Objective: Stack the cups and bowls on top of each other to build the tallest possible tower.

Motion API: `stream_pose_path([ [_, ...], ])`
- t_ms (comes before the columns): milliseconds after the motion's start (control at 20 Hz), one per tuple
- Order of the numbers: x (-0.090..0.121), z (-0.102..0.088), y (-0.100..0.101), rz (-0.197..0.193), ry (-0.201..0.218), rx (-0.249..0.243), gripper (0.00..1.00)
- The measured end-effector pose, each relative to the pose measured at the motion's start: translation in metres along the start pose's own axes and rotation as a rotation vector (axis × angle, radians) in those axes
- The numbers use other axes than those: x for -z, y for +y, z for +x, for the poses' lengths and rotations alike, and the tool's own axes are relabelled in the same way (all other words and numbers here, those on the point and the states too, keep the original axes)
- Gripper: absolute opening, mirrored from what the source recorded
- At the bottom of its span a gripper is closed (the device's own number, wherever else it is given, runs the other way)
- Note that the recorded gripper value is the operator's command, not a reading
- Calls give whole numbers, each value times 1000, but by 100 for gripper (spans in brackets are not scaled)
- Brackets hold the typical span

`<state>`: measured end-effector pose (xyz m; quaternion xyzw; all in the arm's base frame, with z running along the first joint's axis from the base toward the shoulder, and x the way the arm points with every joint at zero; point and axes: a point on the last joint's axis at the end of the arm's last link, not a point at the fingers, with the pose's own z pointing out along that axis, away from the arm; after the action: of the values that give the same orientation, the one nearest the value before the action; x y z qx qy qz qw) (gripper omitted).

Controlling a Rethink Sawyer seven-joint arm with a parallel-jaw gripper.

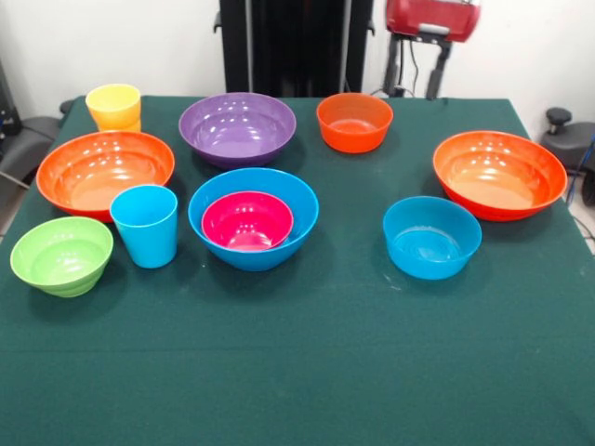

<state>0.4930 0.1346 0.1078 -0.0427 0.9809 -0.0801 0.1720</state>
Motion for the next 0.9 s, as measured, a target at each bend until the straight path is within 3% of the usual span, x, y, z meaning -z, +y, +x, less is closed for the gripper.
stream_pose_path([
  [100, 7, -3, -16, 10, 88, -43, 100],
  [150, 16, -5, -32, 22, 182, -81, 100],
  [300, 25, -9, -46, 32, 271, -111, 100],
  [350, 35, -17, -57, 40, 343, -135, 100],
  [400, 38, -20, -61, 41, 367, -141, 100],
  [600, 53, -46, -67, 35, 421, -160, 100],
  [750, 60, -65, -64, 28, 401, -152, 100],
  [800, 65, -77, -58, 23, 370, -141, 100],
  [900, 68, -83, -53, 18, 349, -132, 100],
])
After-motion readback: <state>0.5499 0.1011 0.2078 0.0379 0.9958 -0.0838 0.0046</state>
